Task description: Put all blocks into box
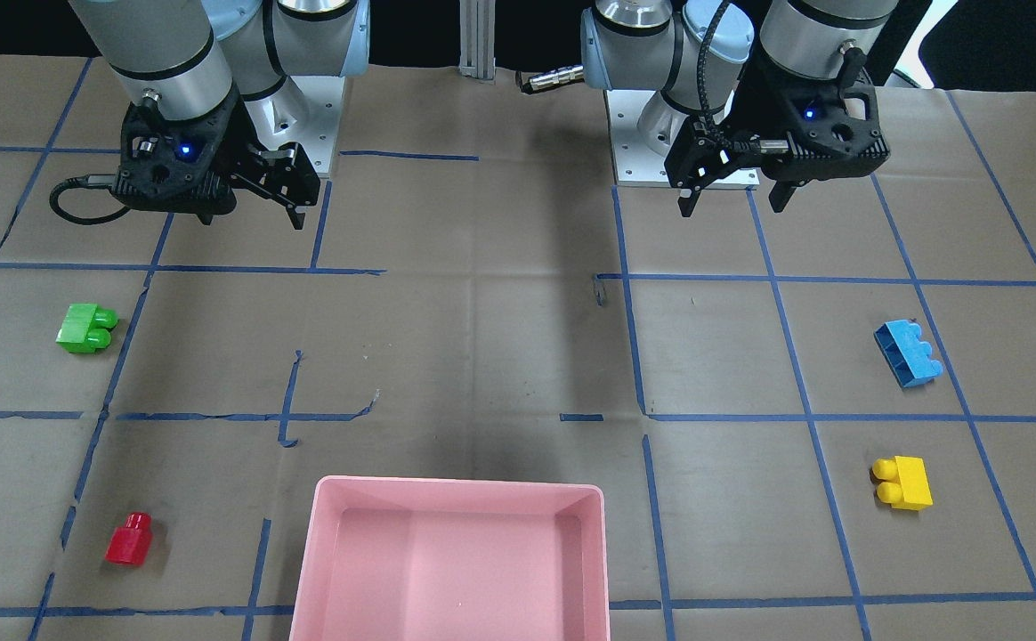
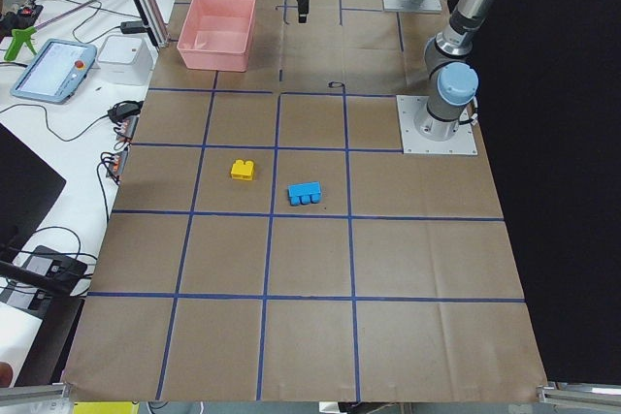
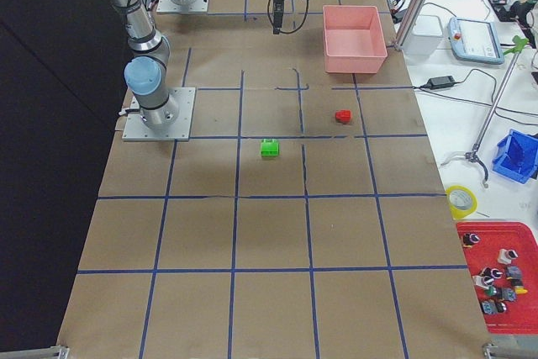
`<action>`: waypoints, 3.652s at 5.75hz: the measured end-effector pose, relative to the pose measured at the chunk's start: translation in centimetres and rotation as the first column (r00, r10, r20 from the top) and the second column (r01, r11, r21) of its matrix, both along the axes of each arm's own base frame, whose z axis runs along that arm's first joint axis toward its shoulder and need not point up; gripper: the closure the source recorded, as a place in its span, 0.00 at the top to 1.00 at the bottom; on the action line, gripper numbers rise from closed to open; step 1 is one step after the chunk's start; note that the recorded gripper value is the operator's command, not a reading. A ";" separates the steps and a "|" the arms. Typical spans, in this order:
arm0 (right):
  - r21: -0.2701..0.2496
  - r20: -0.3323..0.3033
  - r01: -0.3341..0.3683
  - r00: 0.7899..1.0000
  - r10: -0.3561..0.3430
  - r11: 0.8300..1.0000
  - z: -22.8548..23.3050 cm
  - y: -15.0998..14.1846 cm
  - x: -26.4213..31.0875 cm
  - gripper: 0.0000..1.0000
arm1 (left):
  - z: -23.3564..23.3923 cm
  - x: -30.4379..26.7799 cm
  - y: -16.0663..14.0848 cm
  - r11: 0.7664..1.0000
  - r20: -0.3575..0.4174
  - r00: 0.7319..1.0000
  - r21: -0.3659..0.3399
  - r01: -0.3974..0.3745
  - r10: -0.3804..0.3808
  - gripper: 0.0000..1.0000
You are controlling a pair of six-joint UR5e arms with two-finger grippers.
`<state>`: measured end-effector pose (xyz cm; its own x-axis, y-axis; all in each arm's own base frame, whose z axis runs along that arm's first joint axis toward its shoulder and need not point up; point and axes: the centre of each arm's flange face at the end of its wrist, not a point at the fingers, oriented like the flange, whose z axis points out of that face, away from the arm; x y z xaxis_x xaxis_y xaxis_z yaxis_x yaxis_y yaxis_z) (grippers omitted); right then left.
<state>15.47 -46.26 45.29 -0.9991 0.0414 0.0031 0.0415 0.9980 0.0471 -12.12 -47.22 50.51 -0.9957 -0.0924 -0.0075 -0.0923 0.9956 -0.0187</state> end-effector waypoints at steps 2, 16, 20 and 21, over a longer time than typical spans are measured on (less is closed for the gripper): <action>-0.004 0.001 0.002 1.000 -0.002 1.000 0.1 -0.1 -0.1 1.00 | -0.4 5.9 -1.5 0.999 0.001 0.999 -0.001 -0.046 0.046 1.00; -0.169 -0.115 -0.028 0.993 0.009 0.985 -10.7 0.9 -28.0 1.00 | -27.5 41.5 -2.4 1.000 -0.008 1.000 -0.001 0.004 -0.004 0.99; -0.121 -0.097 -0.081 0.993 0.069 0.989 -21.2 1.9 -30.2 0.96 | -32.3 40.7 -1.6 0.999 0.008 1.000 -0.036 0.009 -0.008 0.99; -0.118 -0.098 -0.115 0.990 0.104 0.986 -22.9 2.3 -30.4 0.98 | -32.5 40.7 -1.3 1.000 0.009 1.000 -0.028 0.007 -0.007 0.99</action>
<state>-14.94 -43.97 22.36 -0.9934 -0.0626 0.0962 -0.0700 0.9947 -0.0751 28.60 -48.54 18.05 -0.9962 -0.0856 -0.0141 -0.0849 0.9953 -0.0473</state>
